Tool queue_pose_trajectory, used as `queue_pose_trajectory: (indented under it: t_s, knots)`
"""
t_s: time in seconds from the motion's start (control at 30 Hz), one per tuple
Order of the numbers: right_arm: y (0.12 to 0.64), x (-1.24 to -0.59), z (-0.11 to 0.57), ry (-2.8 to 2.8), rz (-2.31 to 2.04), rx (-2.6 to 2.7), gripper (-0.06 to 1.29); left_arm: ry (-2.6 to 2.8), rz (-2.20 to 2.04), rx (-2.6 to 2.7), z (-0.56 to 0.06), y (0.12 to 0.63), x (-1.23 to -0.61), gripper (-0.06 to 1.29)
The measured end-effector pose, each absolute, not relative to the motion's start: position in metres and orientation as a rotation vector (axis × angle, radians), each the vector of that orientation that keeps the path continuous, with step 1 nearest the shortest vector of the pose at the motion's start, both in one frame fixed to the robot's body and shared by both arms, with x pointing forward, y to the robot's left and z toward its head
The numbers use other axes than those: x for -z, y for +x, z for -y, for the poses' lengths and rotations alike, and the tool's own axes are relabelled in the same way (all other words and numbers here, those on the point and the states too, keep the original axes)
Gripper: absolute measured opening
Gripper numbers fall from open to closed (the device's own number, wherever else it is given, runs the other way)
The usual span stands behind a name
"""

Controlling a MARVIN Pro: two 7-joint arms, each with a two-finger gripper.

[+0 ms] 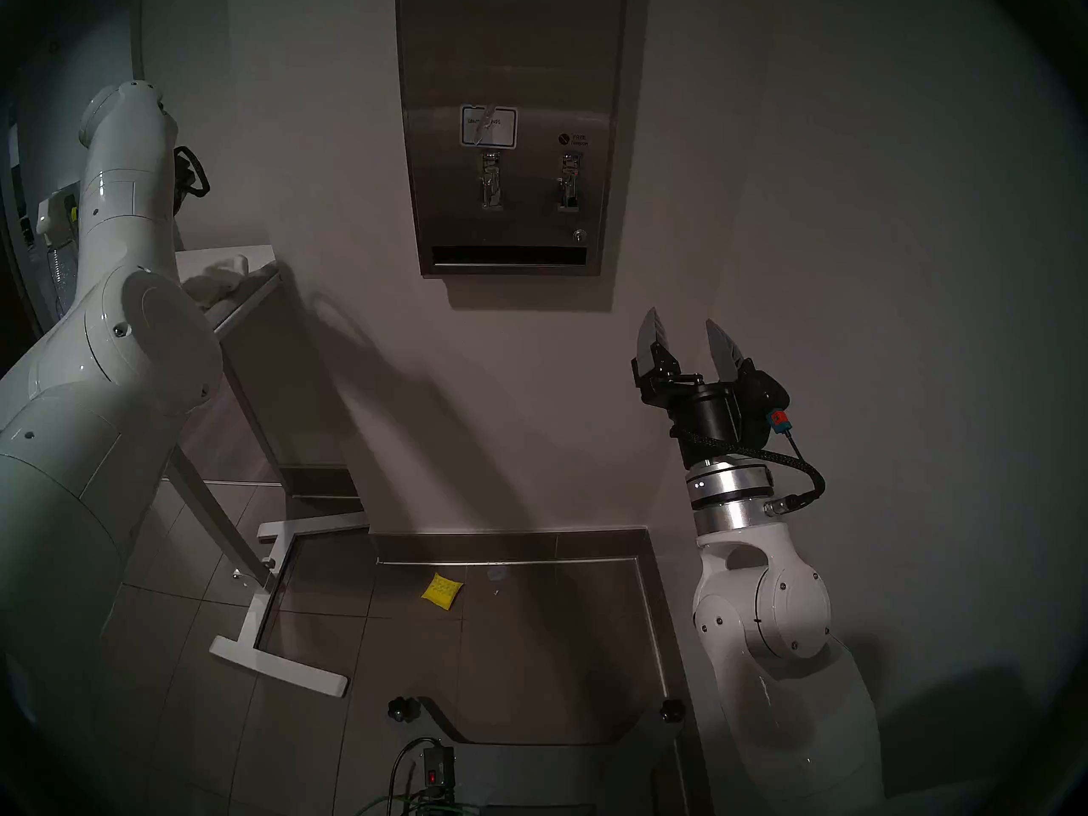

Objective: Pick up the cloth and wipe the surface

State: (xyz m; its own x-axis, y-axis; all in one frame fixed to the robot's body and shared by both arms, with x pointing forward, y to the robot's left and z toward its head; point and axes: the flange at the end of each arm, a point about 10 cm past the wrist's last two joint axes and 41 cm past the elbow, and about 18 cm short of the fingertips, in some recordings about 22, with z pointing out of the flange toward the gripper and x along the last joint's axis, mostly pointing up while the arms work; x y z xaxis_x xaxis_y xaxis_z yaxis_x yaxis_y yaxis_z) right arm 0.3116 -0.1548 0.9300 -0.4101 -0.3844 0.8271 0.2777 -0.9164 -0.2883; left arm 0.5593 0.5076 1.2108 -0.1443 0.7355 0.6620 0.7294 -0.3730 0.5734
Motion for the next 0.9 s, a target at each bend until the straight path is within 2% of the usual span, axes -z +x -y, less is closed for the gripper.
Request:
queue_pose_trajectory:
  t_s: [0.43,0.9]
  knots:
    - [0.312,-0.93,0.155,-1.416,-0.148,2.346,1.22,2.275,-1.36,-1.884,-0.458,0.574,-1.239,1.26]
    - [0.313,-0.926,0.155,-1.426,-0.149,2.341,1.22,2.564,-1.085,-2.181,-0.408,0.585,-1.2,1.26]
